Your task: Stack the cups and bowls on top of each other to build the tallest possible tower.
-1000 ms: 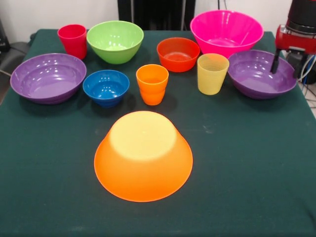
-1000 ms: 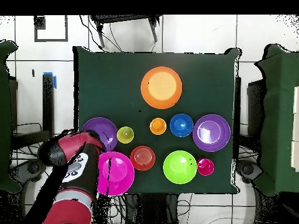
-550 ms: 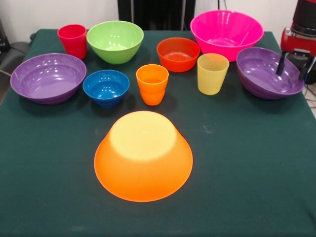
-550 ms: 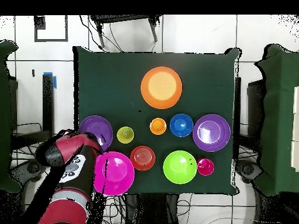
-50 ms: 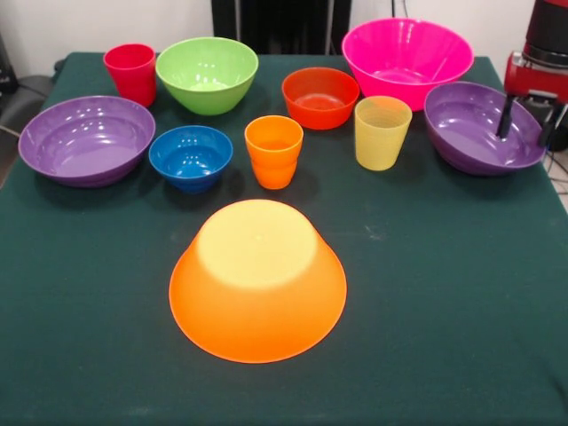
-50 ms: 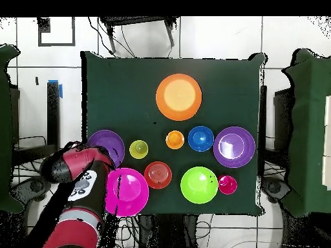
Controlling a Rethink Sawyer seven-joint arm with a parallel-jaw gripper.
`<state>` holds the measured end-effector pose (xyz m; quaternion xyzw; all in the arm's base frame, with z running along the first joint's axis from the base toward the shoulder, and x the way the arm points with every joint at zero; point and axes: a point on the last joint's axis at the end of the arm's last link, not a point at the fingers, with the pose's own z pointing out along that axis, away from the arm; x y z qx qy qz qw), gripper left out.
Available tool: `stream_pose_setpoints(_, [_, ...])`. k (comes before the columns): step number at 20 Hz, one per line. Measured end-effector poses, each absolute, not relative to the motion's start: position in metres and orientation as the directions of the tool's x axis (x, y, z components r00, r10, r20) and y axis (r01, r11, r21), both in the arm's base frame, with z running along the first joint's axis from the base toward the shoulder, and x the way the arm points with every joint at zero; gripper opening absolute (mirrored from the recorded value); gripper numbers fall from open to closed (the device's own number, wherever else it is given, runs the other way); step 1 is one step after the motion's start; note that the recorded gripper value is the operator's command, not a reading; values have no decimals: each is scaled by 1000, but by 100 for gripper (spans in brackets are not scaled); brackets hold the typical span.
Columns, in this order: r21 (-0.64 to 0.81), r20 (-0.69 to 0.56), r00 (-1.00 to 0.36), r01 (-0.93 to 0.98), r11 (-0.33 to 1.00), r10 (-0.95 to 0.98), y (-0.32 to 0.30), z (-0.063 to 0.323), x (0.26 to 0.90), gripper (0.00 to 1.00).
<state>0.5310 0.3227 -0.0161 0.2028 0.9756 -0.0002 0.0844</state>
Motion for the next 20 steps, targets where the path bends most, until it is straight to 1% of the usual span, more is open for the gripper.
stream_pose_setpoints(10, [50,-166,-891,421,905,424,312,-9,543,100])
stream_pose_setpoints(20, [86,-193,-878,429,899,438,313,15,560,100])
